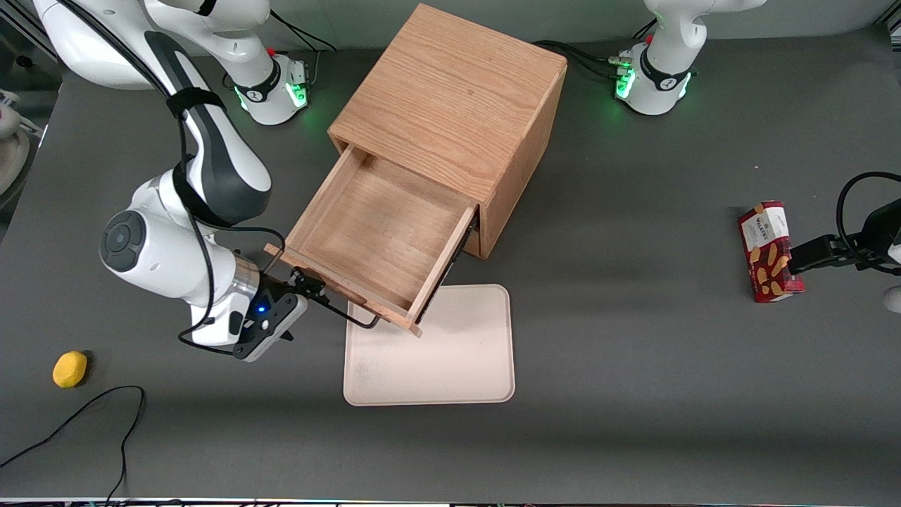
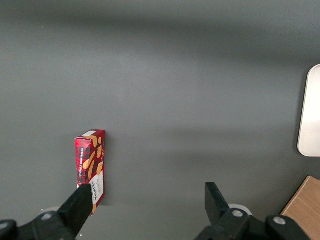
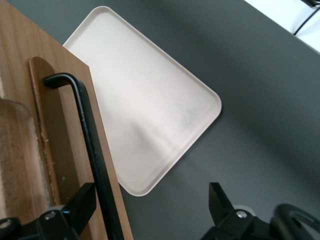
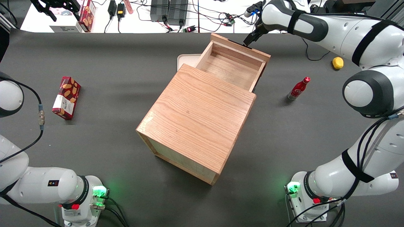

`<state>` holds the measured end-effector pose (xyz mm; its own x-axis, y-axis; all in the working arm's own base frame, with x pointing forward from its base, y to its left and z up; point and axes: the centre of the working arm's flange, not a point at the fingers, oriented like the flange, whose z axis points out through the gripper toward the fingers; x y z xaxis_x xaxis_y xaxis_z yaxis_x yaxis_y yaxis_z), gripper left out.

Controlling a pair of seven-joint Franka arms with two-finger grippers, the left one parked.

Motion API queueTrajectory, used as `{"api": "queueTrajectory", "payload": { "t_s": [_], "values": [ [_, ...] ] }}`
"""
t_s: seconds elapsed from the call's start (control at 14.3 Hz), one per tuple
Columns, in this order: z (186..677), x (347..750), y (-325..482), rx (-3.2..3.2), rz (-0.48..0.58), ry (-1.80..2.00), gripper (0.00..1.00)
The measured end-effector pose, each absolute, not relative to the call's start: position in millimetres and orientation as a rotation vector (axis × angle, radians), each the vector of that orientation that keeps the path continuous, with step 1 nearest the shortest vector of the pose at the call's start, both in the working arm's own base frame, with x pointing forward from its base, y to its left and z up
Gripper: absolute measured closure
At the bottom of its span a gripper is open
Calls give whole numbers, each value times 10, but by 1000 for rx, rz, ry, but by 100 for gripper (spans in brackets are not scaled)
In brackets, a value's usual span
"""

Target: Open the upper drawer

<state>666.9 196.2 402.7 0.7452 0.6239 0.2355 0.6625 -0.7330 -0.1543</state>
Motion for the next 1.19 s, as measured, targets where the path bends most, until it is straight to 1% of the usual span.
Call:
{"api": "queueTrajectory", "payload": {
  "t_s": [0.28,0.42,0.49,0.56,0.63,0.77,0.91,1.05,1.19],
  "values": [
    [4108,6750,1879,-2729,-303,-997,0],
    [4383,6829,1751,-2747,-385,-977,0],
    [4589,6851,1621,-2765,-433,-959,0],
    [4809,6833,1486,-2783,-458,-925,0],
    [5042,6755,1344,-2796,-437,-858,0],
    [5473,6506,1056,-2835,-331,-643,0],
    [5778,6202,838,-2892,-217,-399,0],
    [5853,5902,696,-2965,-98,-140,0],
    [5785,5642,613,-3026,10,6,0]
  ]
}}
